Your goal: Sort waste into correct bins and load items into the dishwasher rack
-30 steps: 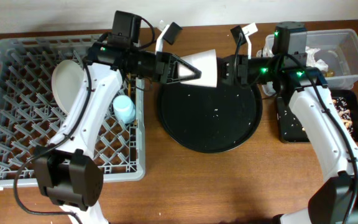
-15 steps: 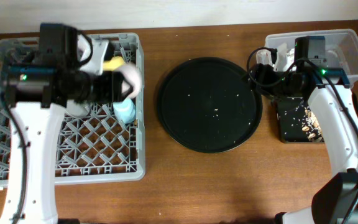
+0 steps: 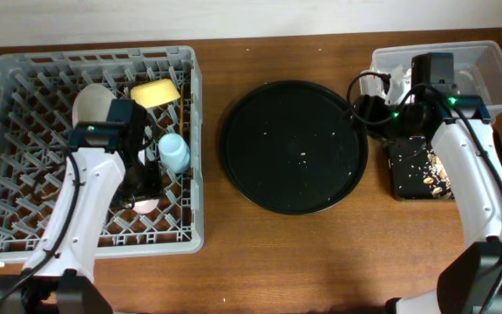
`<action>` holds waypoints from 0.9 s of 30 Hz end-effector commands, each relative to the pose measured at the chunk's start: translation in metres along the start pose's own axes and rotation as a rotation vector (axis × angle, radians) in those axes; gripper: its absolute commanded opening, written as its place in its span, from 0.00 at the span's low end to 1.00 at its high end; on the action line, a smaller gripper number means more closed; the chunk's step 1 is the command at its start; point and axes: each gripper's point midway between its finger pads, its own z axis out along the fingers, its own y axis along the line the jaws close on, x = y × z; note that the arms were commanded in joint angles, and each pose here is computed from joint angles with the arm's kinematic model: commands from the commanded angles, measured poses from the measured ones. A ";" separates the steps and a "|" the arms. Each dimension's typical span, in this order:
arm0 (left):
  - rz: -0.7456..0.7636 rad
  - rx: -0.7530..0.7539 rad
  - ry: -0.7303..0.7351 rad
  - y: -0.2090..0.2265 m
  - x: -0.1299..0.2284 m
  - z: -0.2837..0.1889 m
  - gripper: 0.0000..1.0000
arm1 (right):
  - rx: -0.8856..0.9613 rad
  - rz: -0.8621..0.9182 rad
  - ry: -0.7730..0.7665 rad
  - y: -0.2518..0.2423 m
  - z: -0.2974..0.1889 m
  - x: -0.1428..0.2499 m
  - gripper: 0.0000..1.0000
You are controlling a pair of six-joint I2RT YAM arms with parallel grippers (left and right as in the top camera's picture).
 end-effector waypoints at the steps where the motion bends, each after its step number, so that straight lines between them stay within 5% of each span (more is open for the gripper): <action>1: -0.017 -0.019 0.010 0.003 0.004 0.014 0.40 | 0.033 -0.016 -0.001 -0.004 0.001 0.000 0.74; 2: -0.017 -0.021 0.008 0.003 0.004 0.014 0.57 | 0.033 -0.016 0.000 -0.004 0.001 0.001 0.74; 10: -0.023 -0.006 -0.046 0.005 -0.012 -0.019 0.93 | 0.033 -0.016 0.000 -0.004 0.001 0.001 0.74; 14: -0.022 0.010 -0.107 0.004 -0.025 -0.043 0.93 | 0.017 -0.046 0.002 0.000 -0.001 0.001 0.73; 20: -0.051 0.181 -0.521 -0.004 -0.072 -0.200 0.99 | 0.129 -0.195 -0.121 0.024 -0.080 0.006 0.73; 26: -0.056 0.203 -0.599 -0.005 -0.082 -0.218 0.99 | 0.190 -0.319 -0.359 0.048 -0.196 0.052 0.74; 27: -0.056 0.203 -0.599 -0.005 -0.082 -0.217 0.99 | 0.207 -0.323 -0.396 0.047 -0.211 0.064 0.98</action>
